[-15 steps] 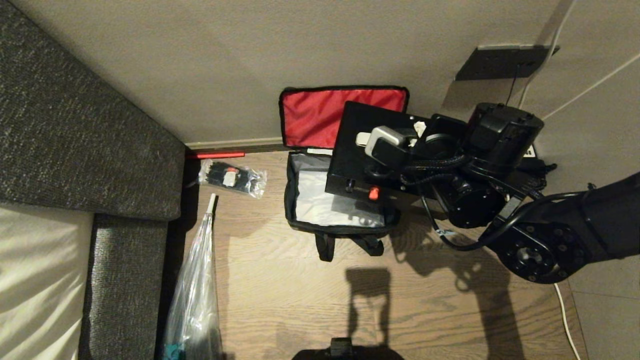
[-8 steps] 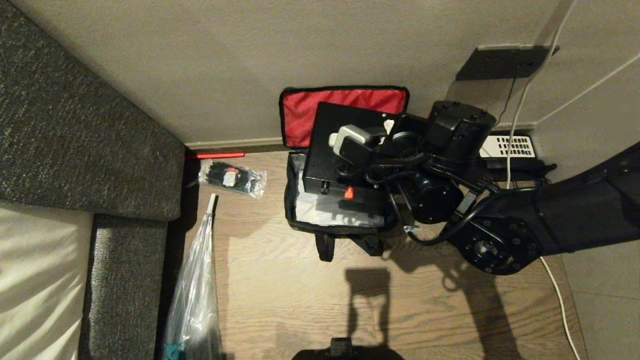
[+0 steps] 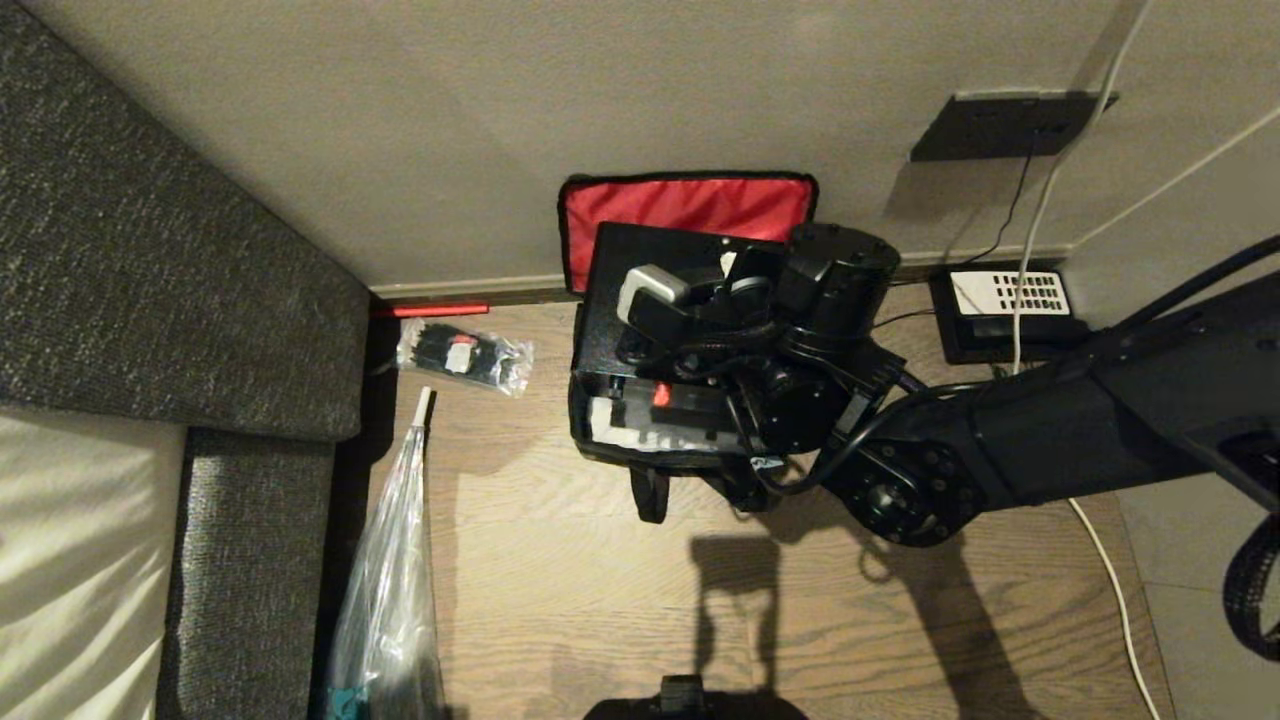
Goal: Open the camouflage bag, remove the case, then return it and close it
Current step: Place the black box back
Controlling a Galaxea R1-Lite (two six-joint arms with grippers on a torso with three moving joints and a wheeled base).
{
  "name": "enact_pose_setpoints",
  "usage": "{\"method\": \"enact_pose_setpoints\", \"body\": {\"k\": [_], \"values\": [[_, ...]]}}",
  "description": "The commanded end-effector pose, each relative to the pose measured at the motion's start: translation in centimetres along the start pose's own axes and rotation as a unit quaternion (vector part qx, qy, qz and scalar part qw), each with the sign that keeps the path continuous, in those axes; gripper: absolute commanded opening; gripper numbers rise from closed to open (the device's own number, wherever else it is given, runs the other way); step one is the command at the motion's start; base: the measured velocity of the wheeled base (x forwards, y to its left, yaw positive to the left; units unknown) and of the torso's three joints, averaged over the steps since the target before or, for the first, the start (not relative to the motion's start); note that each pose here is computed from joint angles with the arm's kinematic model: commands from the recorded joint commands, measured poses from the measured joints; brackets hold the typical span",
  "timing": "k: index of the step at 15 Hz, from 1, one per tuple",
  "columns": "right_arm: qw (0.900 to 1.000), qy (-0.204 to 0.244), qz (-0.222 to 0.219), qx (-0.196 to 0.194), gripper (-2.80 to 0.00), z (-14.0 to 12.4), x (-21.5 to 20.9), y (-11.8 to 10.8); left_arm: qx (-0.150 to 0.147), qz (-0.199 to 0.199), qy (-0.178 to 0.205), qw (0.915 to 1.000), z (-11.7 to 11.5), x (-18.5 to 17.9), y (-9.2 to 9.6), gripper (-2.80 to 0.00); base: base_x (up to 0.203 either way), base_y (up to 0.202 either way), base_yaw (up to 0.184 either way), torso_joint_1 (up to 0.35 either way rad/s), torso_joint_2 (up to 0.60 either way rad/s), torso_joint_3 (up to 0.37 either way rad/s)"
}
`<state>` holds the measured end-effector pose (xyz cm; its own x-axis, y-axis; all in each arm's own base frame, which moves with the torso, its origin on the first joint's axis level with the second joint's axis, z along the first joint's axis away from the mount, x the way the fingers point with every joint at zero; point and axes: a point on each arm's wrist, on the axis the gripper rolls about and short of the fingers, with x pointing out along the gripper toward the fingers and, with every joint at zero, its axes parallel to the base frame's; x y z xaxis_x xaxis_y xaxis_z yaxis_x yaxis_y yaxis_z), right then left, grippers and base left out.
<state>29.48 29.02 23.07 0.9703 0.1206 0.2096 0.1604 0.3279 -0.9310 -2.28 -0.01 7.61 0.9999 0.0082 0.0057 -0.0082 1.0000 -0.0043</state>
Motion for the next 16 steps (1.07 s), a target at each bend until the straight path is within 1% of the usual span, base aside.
{"method": "enact_pose_setpoints", "body": {"k": [1, 4, 9, 16], "values": [[1.000, 0.000, 0.009, -0.002, -2.80, 0.3, 0.4, 1.5, 0.000, 0.001, 0.001, 1.0000, 0.0, 0.0, 0.0, -2.80, 0.000, 0.000, 0.000, 0.000, 0.00, 0.000], [1.000, 0.003, 0.020, -0.002, -2.80, 0.4, 0.5, 2.1, 0.000, 0.001, 0.001, 1.0000, 0.0, 0.0, 0.0, -2.80, 0.000, 0.000, 0.000, 0.000, 0.00, 0.000], [0.999, 0.009, 0.038, 0.011, -2.80, 0.3, 1.0, 3.6, 0.000, 0.001, 0.001, 1.0000, 0.0, 0.0, 0.0, -2.80, 0.000, 0.000, 0.000, 0.000, 0.00, 0.000], [0.998, 0.021, 0.055, 0.029, -2.80, -0.4, 1.3, 4.2, 0.000, 0.001, 0.001, 1.0000, 0.0, 0.0, 0.0, -2.80, 0.000, 0.000, 0.000, 0.000, 0.00, 0.000]]}}
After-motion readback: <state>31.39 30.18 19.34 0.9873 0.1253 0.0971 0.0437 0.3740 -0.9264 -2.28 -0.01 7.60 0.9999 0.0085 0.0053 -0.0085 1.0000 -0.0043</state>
